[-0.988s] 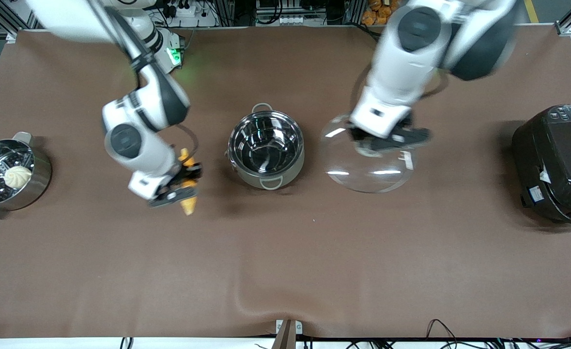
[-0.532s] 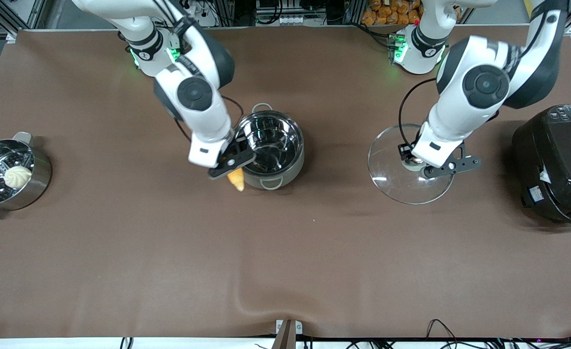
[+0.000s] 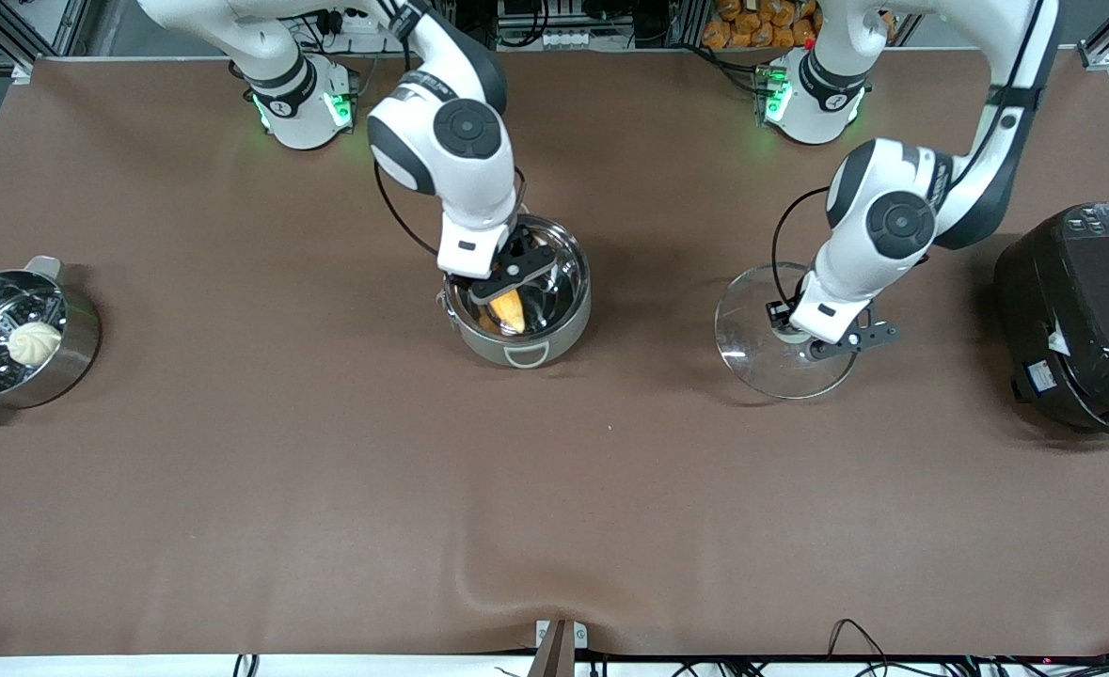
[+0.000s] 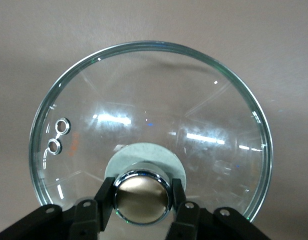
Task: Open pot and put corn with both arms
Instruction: 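Lift the lid aside with the left gripper while the right gripper carries corn, then lower the corn into the pot and open the right gripper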
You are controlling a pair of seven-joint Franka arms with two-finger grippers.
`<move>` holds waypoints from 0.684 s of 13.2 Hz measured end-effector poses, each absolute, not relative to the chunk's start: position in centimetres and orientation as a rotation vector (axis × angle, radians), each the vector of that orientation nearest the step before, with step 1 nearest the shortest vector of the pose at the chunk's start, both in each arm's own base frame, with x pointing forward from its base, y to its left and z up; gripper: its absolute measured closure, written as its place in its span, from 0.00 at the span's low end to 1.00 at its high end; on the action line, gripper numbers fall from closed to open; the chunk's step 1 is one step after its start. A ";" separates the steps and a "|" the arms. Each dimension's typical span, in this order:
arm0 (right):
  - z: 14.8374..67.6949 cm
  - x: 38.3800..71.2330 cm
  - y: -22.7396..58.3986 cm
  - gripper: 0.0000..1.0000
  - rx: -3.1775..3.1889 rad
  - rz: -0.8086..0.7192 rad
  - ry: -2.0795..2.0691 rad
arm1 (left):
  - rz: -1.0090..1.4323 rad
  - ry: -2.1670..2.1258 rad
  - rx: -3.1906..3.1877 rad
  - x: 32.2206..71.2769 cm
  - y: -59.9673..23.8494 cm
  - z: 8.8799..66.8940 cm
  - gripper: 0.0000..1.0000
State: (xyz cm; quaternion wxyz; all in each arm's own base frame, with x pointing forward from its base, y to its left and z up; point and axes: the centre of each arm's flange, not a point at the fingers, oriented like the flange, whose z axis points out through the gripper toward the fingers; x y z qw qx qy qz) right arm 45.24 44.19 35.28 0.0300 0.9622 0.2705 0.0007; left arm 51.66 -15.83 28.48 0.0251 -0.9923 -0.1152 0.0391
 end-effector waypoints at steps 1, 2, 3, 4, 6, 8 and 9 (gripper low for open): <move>34.8 45.1 44.3 0.61 2.957 0.001 0.830 | 0.121 -0.370 -3.070 51.5 -15.3 27.4 0.51; 34.2 45.1 44.4 0.61 2.946 -0.001 0.823 | 0.114 -0.386 -3.074 51.4 -14.7 26.4 0.51; 33.6 45.1 44.4 0.61 2.936 -0.003 0.811 | 0.096 -0.400 -3.081 51.1 -14.1 25.4 0.51; 33.0 44.9 44.6 0.61 2.929 -0.006 0.802 | 0.076 -0.411 -3.088 50.7 -13.7 24.5 0.51; 32.3 44.7 44.9 0.62 2.926 -0.014 0.791 | 0.064 -0.444 -3.090 50.0 -12.4 23.5 0.51; 32.3 44.5 45.1 0.55 2.940 -0.010 0.735 | 0.076 -0.462 -3.085 49.8 -11.5 23.0 0.51; 32.4 44.5 45.1 0.44 2.953 -0.005 0.687 | 0.079 -0.467 -3.083 49.6 -11.3 22.9 0.51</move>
